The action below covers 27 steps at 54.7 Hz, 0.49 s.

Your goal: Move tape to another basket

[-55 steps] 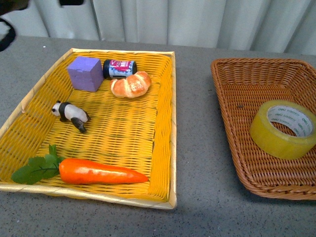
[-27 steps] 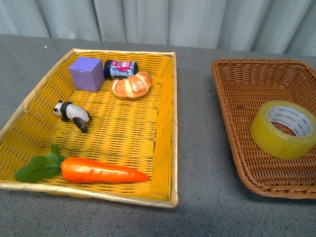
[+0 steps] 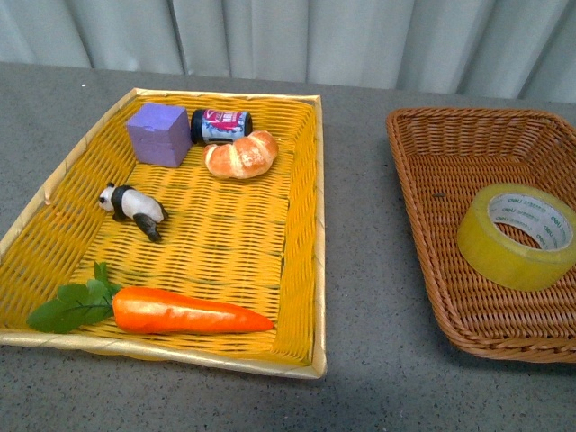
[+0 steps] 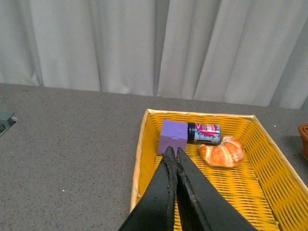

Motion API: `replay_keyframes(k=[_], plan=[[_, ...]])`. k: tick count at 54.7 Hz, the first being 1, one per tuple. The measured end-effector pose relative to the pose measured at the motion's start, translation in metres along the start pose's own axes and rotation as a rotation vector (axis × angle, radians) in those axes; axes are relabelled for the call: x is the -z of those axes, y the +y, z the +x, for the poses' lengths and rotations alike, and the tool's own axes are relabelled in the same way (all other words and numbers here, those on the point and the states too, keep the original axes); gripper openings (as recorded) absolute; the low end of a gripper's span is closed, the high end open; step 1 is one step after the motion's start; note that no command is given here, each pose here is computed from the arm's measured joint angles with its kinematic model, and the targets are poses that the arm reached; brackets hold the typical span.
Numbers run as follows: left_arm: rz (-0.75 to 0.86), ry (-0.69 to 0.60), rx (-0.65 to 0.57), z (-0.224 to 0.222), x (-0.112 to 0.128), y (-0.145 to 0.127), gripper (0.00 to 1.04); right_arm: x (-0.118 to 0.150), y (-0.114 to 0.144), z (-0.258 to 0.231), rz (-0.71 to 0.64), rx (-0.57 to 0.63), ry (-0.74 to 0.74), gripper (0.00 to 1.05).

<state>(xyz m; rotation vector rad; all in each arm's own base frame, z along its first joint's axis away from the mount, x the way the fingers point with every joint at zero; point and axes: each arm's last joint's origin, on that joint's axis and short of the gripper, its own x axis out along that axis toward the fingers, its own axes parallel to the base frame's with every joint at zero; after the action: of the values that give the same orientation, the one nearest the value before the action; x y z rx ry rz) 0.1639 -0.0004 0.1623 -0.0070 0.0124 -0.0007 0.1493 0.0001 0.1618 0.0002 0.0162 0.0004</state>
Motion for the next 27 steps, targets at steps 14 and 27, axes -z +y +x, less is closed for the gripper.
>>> replay_keyframes(k=[14, 27], plan=[[0.000, -0.002, 0.001, -0.016, -0.001, 0.000, 0.04, -0.002, 0.000, -0.013, 0.000, 0.000, -0.007, 0.01], [0.000, -0.021, 0.002, -0.027, -0.007, 0.000, 0.04, -0.005, 0.000, -0.022, 0.000, -0.002, -0.018, 0.01]])
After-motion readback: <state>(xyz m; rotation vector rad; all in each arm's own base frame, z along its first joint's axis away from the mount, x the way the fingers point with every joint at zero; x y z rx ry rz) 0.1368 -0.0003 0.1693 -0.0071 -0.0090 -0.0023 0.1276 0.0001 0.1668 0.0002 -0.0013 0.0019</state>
